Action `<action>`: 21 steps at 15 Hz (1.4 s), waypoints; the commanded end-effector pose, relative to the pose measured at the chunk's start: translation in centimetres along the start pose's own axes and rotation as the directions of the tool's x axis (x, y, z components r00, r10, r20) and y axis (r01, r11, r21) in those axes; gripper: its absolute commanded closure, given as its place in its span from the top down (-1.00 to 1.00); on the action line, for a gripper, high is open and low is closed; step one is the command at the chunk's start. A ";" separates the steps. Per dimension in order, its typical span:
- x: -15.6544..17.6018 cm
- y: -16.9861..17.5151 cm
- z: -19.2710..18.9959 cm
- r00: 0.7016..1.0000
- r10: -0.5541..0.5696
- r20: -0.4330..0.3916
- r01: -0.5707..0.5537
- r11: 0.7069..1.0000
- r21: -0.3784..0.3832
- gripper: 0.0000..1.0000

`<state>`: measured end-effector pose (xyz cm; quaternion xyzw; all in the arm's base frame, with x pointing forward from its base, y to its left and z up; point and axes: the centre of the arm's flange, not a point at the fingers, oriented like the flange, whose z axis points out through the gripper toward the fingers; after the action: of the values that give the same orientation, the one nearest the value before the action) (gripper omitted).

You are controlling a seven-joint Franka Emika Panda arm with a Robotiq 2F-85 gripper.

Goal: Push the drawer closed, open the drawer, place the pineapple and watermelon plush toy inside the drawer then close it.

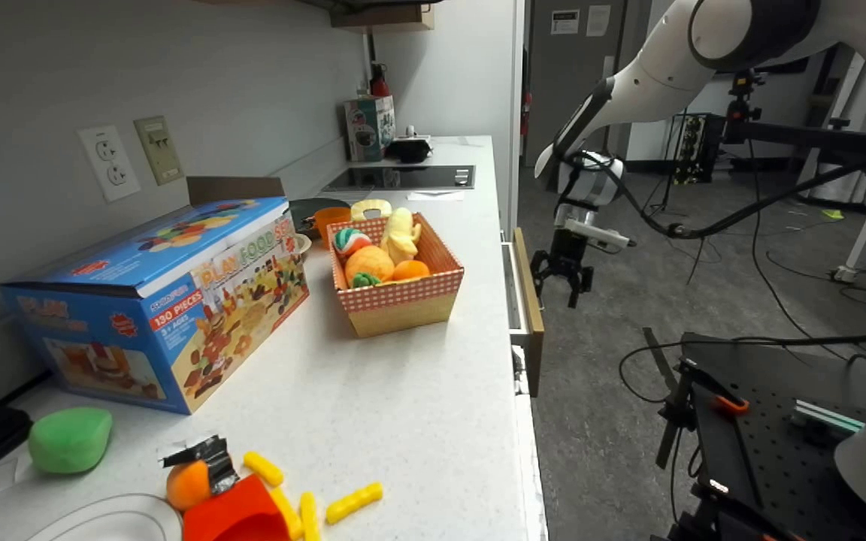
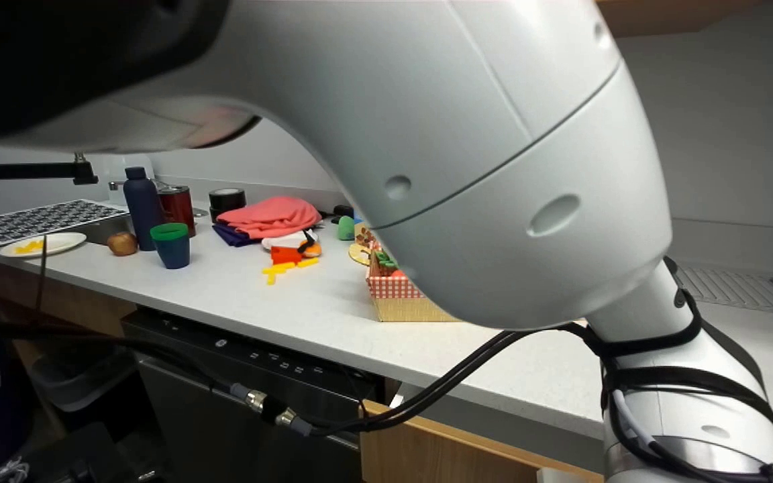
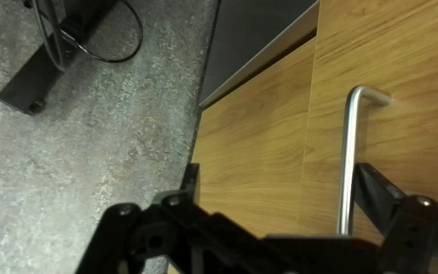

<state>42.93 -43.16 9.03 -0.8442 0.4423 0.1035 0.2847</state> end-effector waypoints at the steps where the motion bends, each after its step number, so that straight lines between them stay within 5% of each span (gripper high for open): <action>1: 1.9 1.2 2.4 0.998 -0.055 0.020 0.055 0.998 0.019 1.00; 7: 1.8 2.2 2.1 0.995 0.024 0.095 -0.015 0.995 -0.094 1.00; 14: 1.6 3.2 1.8 0.989 0.100 0.111 -0.085 0.987 -0.133 1.00; 17: 0.2 1.9 0.1 0.992 0.097 0.082 -0.098 0.995 0.011 1.00; 21: 0.3 1.9 0.1 0.992 0.093 0.084 -0.095 0.995 0.013 1.00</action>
<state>41.61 -44.16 8.08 -0.8150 0.4701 0.1480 0.3048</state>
